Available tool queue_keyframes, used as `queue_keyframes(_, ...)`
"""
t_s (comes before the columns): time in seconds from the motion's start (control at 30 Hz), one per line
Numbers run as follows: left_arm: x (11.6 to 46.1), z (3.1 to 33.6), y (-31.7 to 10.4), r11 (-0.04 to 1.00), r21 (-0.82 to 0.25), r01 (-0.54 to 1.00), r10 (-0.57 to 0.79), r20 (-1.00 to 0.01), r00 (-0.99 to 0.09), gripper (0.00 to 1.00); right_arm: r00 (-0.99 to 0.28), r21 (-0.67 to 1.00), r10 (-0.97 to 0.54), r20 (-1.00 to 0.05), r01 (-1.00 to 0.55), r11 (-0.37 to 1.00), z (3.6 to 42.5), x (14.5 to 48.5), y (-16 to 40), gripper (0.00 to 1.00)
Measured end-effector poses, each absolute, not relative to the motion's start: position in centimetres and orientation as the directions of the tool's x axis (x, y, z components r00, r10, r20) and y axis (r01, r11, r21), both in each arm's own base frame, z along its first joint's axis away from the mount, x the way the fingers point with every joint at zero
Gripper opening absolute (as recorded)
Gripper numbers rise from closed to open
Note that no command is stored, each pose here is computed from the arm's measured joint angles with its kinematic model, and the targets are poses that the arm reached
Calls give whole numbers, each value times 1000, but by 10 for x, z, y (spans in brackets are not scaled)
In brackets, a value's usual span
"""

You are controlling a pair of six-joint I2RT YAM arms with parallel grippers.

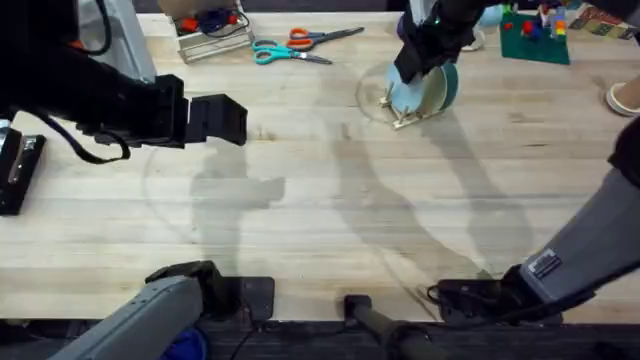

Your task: Pick up the plates from the table one by one and place each into a slot on the dish rack.

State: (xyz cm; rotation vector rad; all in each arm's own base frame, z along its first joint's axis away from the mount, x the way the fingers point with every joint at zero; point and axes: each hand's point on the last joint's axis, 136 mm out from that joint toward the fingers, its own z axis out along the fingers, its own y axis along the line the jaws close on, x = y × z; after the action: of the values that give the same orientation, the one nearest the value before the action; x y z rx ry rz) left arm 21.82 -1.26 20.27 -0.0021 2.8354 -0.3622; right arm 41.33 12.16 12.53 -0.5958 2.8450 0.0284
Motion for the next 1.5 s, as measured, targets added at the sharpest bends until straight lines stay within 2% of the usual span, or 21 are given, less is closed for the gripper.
queue_keyframes(0.47, 218, 203, -13, 969, -246, 34, -37, -277, -960, 994, -895, -22, -391, -215, -395, 918, 119, 413, 122, 41)
queue_keyframes(0.63, 218, 203, -13, 969, -246, 34, -37, -277, -960, 993, -898, -21, -389, -207, -393, 919, 116, 412, 122, 209)
queue_keyframes(0.77, 218, 203, -13, 969, -246, 34, -37, -277, -960, 994, -900, -19, -391, -193, -395, 919, 110, 412, 123, 167)
queue_keyframes(0.9, 218, 203, -13, 969, -246, 34, -37, -277, -960, 994, -901, -18, -391, -187, -395, 919, 108, 412, 122, 237)
queue_keyframes(1.07, 218, 203, -13, 969, -246, 34, -37, -277, -960, 994, -901, -18, -391, -188, -395, 919, 108, 412, 122, 248)
queue_keyframes(1.2, 218, 203, -13, 969, -246, 34, -37, -277, -960, 994, -901, -18, -391, -188, -395, 918, 108, 412, 123, 340)
queue_keyframes(1.3, 218, 203, -13, 969, -246, 34, -37, -277, -960, 993, -901, -19, -392, -188, -396, 918, 108, 412, 123, 464)
queue_keyframes(1.5, 218, 203, -13, 969, -246, 34, -37, -276, -960, 993, -900, -19, -391, -190, -395, 918, 109, 412, 123, 508)
